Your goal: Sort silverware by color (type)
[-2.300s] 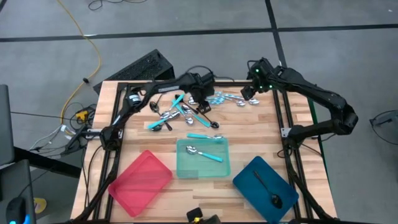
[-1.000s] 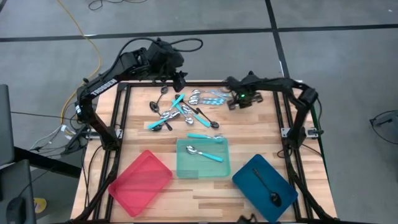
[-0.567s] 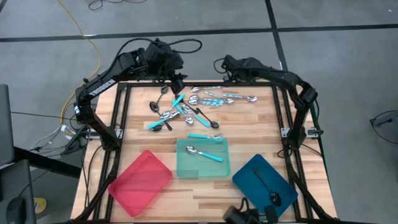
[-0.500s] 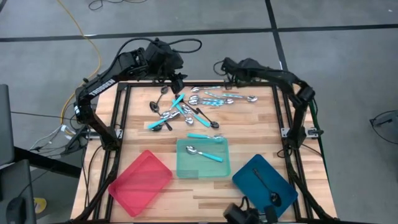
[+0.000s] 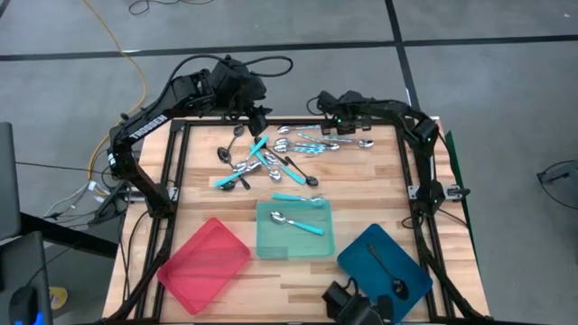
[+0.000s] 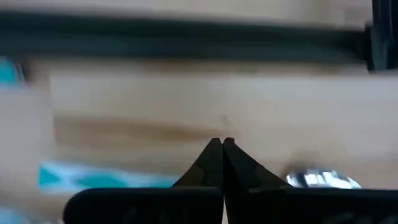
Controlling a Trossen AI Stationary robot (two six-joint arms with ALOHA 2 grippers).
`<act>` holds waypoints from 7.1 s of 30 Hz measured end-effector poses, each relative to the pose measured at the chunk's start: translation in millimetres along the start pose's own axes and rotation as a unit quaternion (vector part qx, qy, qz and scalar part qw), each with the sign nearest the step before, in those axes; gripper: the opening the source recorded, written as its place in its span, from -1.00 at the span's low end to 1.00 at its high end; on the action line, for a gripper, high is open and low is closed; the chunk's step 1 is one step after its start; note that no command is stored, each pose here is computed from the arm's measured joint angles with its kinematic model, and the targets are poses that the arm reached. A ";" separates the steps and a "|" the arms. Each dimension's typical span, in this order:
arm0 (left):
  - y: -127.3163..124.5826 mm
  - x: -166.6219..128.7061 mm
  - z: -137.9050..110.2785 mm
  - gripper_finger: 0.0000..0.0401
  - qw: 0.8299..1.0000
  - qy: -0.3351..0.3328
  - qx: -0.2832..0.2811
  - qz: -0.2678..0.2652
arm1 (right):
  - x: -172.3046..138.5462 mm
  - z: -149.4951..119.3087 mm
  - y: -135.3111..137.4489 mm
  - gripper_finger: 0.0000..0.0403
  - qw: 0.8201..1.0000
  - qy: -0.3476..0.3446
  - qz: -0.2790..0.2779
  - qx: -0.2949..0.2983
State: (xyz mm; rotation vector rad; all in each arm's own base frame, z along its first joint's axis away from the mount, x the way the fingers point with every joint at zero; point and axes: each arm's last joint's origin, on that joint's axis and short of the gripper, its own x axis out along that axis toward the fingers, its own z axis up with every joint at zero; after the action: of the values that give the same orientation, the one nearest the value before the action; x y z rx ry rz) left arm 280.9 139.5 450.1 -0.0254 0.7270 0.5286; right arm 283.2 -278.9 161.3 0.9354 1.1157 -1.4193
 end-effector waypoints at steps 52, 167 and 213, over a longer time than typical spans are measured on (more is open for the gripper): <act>4.4 -85.5 7.8 -0.02 0.976 -0.184 0.008 -0.118 | -73.1 -144.4 -19.2 0.27 0.883 -0.084 0.176 -0.428; -8.5 -100.0 -187.3 -0.02 0.879 -0.338 -0.297 -0.159 | -187.3 -348.9 264.5 -0.82 0.477 -0.292 0.662 -0.500; -7.7 -99.3 -187.6 -0.02 0.877 -0.337 -0.308 -0.147 | -122.0 -380.9 277.4 -0.66 0.468 -0.281 0.587 -0.598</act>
State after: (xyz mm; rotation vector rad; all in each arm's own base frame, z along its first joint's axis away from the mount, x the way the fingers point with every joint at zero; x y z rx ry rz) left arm 105.1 50.2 371.1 -0.5183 -0.1538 0.4167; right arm 564.7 117.6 139.9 -0.0514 0.3970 0.4058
